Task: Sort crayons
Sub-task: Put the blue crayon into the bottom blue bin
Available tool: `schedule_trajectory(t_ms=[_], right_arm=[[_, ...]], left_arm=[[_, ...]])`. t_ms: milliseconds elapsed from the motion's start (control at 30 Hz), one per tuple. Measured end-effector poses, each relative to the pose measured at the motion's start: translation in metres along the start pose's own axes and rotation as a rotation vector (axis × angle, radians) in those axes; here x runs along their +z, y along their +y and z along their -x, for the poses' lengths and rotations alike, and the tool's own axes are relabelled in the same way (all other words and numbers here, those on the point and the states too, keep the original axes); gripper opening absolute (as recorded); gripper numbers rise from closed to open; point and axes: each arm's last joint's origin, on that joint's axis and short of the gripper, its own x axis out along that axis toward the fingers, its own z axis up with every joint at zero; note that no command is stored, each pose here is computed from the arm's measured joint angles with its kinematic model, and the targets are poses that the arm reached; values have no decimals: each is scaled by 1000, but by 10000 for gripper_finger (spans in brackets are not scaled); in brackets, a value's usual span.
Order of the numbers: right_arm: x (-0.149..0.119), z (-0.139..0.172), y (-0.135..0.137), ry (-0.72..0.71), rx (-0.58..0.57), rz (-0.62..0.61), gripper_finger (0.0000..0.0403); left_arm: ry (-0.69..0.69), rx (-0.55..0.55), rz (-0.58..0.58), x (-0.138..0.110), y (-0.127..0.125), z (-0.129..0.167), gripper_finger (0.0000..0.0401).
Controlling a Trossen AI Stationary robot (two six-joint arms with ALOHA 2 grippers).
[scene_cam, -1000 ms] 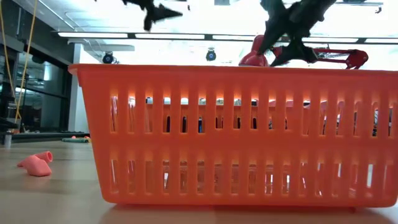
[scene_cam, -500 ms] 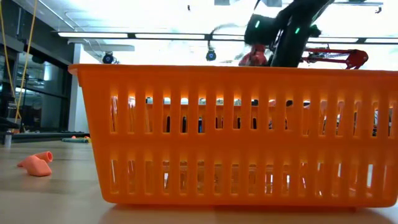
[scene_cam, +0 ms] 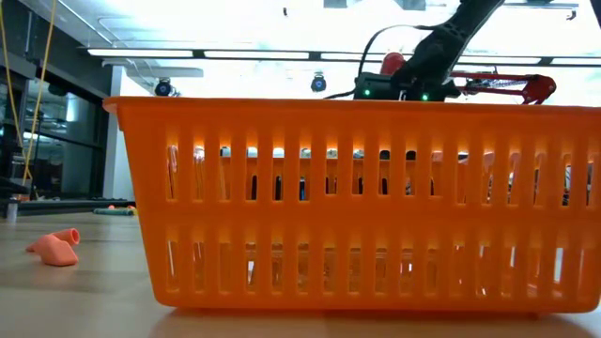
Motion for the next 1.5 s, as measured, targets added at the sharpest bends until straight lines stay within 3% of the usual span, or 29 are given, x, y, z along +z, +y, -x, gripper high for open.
schedule_trajectory(t_ms=[167, 400, 567, 767, 933, 1133, 1300, 1400, 1500], right_arm=[[0, 0, -1, -10, -13, 7, 217], [6, -2, -4, 44, 7, 283, 192], [5, -2, -7, 64, -6, 415, 136], [2, 1, -12, 107, -41, 551, 15], [-5, 25, -27, 184, -75, 655, 9], [-21, 64, -62, 74, 66, 628, 4], [-49, 77, -93, -5, 336, 475, 2], [-61, 80, -96, -79, 551, 360, 2], [-69, 83, -89, -146, 750, 324, 1]], left_arm=[[28, 5, 2, -3, 0, 0, 186], [26, 8, 8, -3, 1, 0, 186], [21, 21, 18, -2, 1, 0, 186], [-23, 18, 27, 2, 0, 0, 186], [-51, 37, 20, 5, 1, 0, 186], [-52, 66, 19, 4, 1, 0, 186], [-21, 72, 16, 0, 2, -2, 186], [13, 77, 14, -3, 3, -3, 186], [53, 84, 13, -8, 3, -5, 186]])
